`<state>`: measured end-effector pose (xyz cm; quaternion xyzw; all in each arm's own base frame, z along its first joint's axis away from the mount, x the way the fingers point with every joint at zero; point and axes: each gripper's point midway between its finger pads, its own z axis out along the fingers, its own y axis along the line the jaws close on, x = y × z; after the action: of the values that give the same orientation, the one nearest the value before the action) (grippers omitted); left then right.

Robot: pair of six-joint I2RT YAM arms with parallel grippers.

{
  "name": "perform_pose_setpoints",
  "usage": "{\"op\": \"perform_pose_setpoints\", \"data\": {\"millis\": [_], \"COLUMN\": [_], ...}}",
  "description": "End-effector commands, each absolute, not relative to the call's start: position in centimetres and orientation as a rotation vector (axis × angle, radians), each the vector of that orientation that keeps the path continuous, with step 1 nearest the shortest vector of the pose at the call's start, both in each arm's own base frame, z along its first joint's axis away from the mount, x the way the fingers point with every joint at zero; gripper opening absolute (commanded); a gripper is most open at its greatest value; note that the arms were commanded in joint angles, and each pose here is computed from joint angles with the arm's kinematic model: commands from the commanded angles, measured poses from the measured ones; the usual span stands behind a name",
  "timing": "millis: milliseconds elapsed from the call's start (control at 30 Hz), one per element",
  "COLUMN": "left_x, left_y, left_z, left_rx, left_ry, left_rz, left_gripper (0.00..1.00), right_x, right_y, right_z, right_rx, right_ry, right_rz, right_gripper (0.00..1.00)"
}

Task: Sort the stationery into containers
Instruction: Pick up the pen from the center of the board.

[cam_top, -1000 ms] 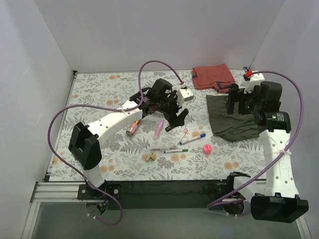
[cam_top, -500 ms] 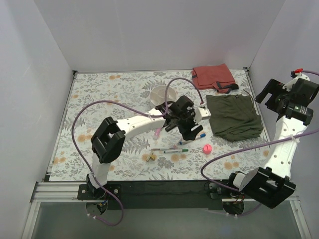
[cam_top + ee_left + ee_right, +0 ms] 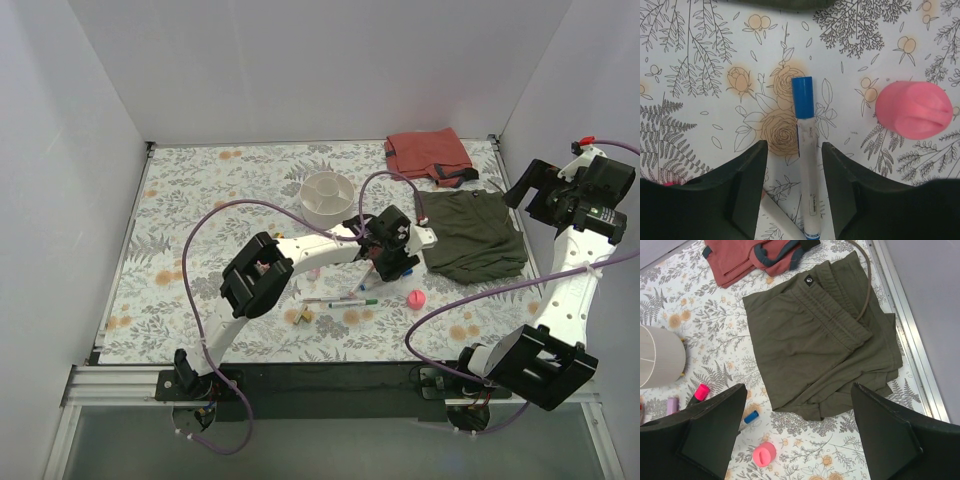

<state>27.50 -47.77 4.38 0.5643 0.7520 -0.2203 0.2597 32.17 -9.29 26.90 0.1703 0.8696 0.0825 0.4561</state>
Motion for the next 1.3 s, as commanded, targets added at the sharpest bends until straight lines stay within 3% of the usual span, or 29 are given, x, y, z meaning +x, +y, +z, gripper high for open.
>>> {"op": "perform_pose_setpoints", "data": {"millis": [0,267,467,533,700,833,1000,1133,1167,1200,1267], "left_x": [27.9,26.9,26.0,25.9,29.4,33.1,39.1,40.9,41.4,41.2,43.1], "left_y": [-49.5,-49.6,-48.6,-48.0,-46.4,-44.5,-41.1,-36.5,-35.1,-33.5,-30.4], "left_z": [6.0,3.3,0.8,1.3,11.1,24.5,36.6,41.7,39.2,42.2,41.5], "left_rx": [1.509,1.552,1.589,1.584,1.369,1.154,0.839,0.631,0.613,0.504,0.393], "left_ry": [1.972,1.983,2.027,2.049,1.976,1.720,1.372,1.091,1.093,0.954,0.920], "left_rz": [-0.579,-0.501,-0.452,-0.439,-0.570,-0.668,-0.599,-0.430,-0.387,-0.364,-0.297], "left_gripper": [0.45,0.31,0.03,0.00,0.00,0.00,0.00,0.00,0.00,0.00,0.00], "right_x": [32.3,32.7,32.8,32.7,32.9,33.2,33.6,33.8,33.7,33.8,33.8], "right_y": [-8.9,-9.1,-8.9,-8.9,-9.2,-9.2,-9.3,-9.3,-9.3,-9.3,-9.3], "right_z": [28.1,27.8,27.5,27.5,28.4,28.3,28.0,27.9,27.9,27.8,27.9], "right_rx": [0.351,0.334,0.342,0.339,0.328,0.333,0.353,0.363,0.367,0.377,0.385], "right_ry": [2.108,2.117,2.123,2.124,2.107,2.106,2.100,2.085,2.084,2.082,2.073], "right_rz": [0.214,0.210,0.235,0.231,0.206,0.218,0.235,0.237,0.239,0.244,0.246], "right_gripper": [0.94,0.94,0.94,0.93,0.93,0.93,0.91,0.90,0.90,0.90,0.89]}}
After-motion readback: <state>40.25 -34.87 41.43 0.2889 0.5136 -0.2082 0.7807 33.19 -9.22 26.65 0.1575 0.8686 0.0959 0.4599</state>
